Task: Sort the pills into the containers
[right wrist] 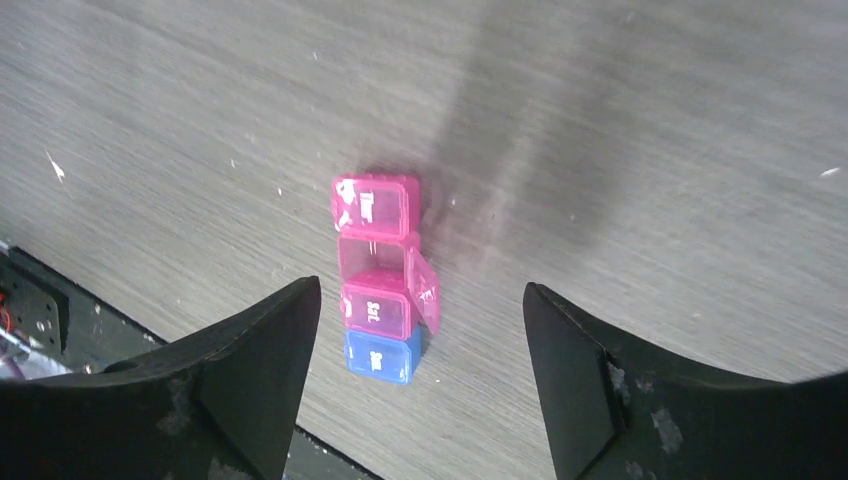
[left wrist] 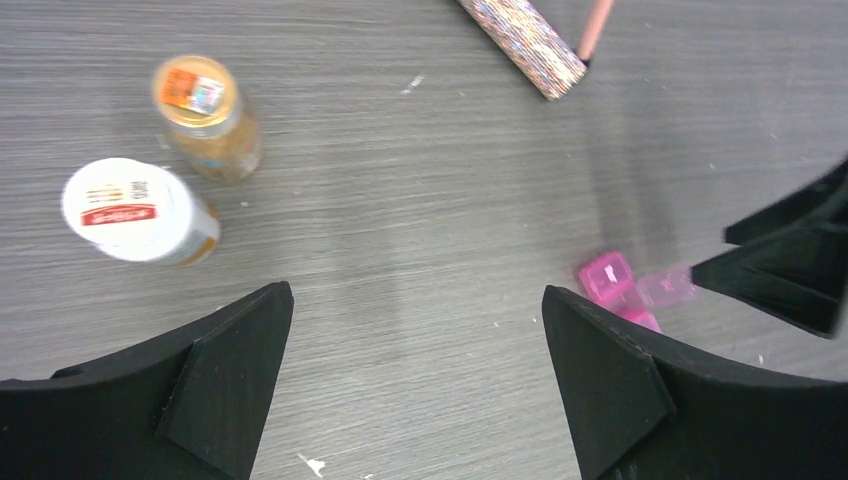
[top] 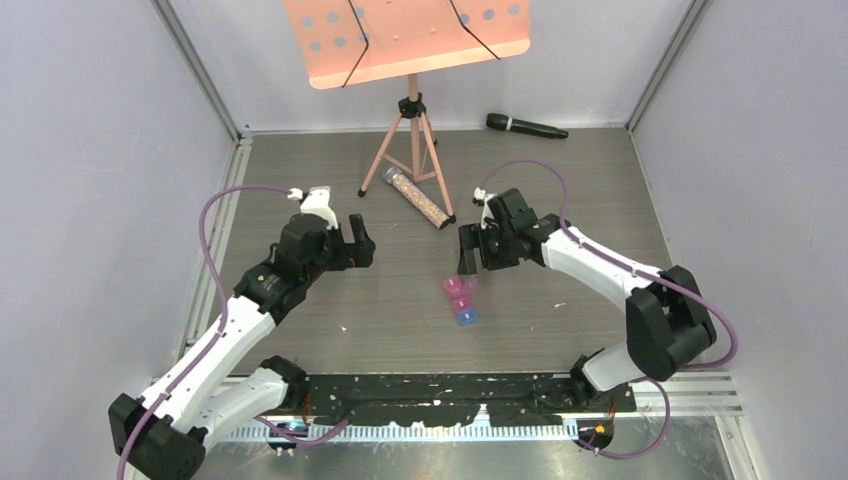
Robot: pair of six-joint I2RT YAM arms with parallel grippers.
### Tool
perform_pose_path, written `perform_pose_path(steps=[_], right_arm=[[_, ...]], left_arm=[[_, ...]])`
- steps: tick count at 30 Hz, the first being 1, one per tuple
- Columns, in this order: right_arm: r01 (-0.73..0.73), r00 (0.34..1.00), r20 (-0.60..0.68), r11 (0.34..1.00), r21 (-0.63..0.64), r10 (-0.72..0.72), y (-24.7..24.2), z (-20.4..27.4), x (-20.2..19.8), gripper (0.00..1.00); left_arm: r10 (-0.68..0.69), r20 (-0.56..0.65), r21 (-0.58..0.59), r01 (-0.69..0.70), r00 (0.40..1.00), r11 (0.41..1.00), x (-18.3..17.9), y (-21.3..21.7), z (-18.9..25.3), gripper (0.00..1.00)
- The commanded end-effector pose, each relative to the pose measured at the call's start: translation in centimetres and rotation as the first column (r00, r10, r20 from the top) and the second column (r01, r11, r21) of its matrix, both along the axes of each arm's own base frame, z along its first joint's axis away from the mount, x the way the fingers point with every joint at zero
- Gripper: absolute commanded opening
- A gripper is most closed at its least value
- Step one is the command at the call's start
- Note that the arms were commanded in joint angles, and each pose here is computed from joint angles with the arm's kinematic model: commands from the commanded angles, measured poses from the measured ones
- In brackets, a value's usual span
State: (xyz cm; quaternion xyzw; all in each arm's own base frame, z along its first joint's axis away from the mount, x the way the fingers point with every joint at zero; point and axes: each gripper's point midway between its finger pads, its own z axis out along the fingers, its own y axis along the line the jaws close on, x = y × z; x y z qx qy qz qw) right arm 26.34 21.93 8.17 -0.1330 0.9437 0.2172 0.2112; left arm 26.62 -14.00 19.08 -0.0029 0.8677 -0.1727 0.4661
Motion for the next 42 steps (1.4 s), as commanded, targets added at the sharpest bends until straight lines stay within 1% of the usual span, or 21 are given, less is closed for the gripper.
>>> perform_pose_path(steps=[1, 2, 3, 5, 6, 8, 9, 10, 11, 12, 13, 14, 15, 19, 21, 24, 27, 32, 34, 39, 42], right_arm=[[0.054, 0.974, 0.219, 0.998, 0.034, -0.061, 0.2, 6.6, 3.8, 0.8], [0.06, 0.969, 0.237, 0.997, 0.049, -0.069, 0.6, 7.4, 4.2, 0.79], [0.059, 0.966, 0.248, 0.996, 0.061, -0.072, 1.1, 7.8, 4.6, 0.73], [0.037, 0.957, 0.281, 0.993, 0.111, -0.067, 2.9, 9.2, 5.1, 0.68], [0.008, 0.949, 0.311, 0.99, 0.141, -0.052, 4.6, 10.1, 5.3, 0.67], [-0.049, 0.936, 0.351, 0.987, 0.155, -0.009, 7.7, 11.0, 5.1, 0.67], [-0.07, 0.929, 0.369, 0.987, 0.142, 0.012, 8.7, 11.1, 5.1, 0.69], [-0.116, 0.921, 0.386, 0.984, 0.133, 0.057, 11.1, 11.2, 4.7, 0.71], [-0.143, 0.905, 0.415, 0.984, 0.104, 0.088, 12.8, 11.2, 4.0, 0.77], [-0.153, 0.892, 0.442, 0.983, 0.102, 0.093, 14.5, 11.3, 4.4, 0.84], [-0.173, 0.878, 0.467, 0.98, 0.097, 0.108, 16.1, 11.3, 3.7, 0.87], [-0.189, 0.862, 0.496, 0.974, 0.124, 0.104, 17.9, 11.4, 4.1, 0.92], [-0.213, 0.859, 0.497, 0.968, 0.131, 0.122, 19.5, 10.7, 3.5, 0.93], [-0.271, 0.821, 0.563, 0.933, 0.235, 0.097, 25.3, 11.7, 4.1, 0.96], [-0.303, 0.805, 0.583, 0.922, 0.242, 0.112, 28.1, 10.3, 4.4, 0.97], [-0.319, 0.78, 0.612, 0.924, 0.213, 0.129, 30.7, 9.1, 4.6, 0.98], [-0.32, 0.774, 0.616, 0.929, 0.187, 0.143, 33.1, 7.2, 4.7, 0.99], [-0.3, 0.772, 0.621, 0.94, 0.161, 0.139, 34.9, 5.0, 5.5, 1.0], [-0.309, 0.769, 0.623, 0.936, 0.167, 0.143, 35.7, 4.4, 5.5, 0.98], [-0.33, 0.767, 0.624, 0.926, 0.181, 0.151, 37.8, 2.8, 5.6, 0.9], [-0.325, 0.757, 0.639, 0.926, 0.192, 0.133, 38.6, 2.4, 5.8, 0.89]], left_arm=[[0.178, 0.065, 0.06, -0.182, 0.982, 0.982, 0.9, 3.5, 2.7, 0.99], [0.21, 0.06, 0.077, -0.215, 0.976, 0.974, 1.0, 4.1, 2.8, 0.99], [0.241, 0.054, 0.096, -0.246, 0.969, 0.965, 1.0, 4.8, 2.9, 0.98], [0.305, 0.032, 0.14, -0.306, 0.952, 0.941, 1.0, 6.1, 2.5, 0.97], [0.328, 0.017, 0.159, -0.327, 0.944, 0.932, 0.8, 6.7, 2.3, 0.97], [0.375, -0.001, 0.169, -0.369, 0.927, 0.914, 0.6, 7.8, 2.0, 0.96], [0.392, -0.007, 0.166, -0.386, 0.92, 0.908, 0.5, 8.2, 2.0, 0.96], [0.411, -0.003, 0.166, -0.405, 0.911, 0.899, 0.3, 8.6, 2.0, 0.96], [0.43, 0.006, 0.165, -0.425, 0.903, 0.89, 0.0, 9.2, 2.3, 0.95], [0.449, 0.017, 0.171, -0.445, 0.893, 0.879, -0.3, 9.7, 2.6, 0.95], [0.473, 0.033, 0.177, -0.471, 0.881, 0.864, -0.7, 10.5, 3.0, 0.95], [0.5, 0.046, 0.185, -0.499, 0.865, 0.846, -1.2, 11.3, 3.4, 0.95], [0.529, 0.059, 0.194, -0.53, 0.846, 0.826, -1.8, 12.2, 3.8, 0.95], [0.625, 0.133, 0.173, -0.639, 0.769, 0.749, -4.4, 15.3, 5.5, 0.96], [0.658, 0.166, 0.151, -0.678, 0.734, 0.719, -5.4, 16.5, 6.1, 0.96], [0.696, 0.203, 0.112, -0.723, 0.689, 0.682, -6.6, 17.9, 6.9, 0.95], [0.709, 0.223, 0.073, -0.737, 0.669, 0.672, -7.4, 18.4, 7.5, 0.95], [0.703, 0.245, 0.026, -0.73, 0.667, 0.683, -8.2, 18.7, 8.5, 0.95], [0.698, 0.25, 0.022, -0.724, 0.671, 0.689, -8.3, 18.7, 8.7, 0.95], [0.689, 0.251, 0.028, -0.717, 0.68, 0.697, -8.6, 18.8, 8.7, 0.95], [0.68, 0.246, 0.034, -0.707, 0.691, 0.707, -8.6, 18.6, 8.5, 0.95]])
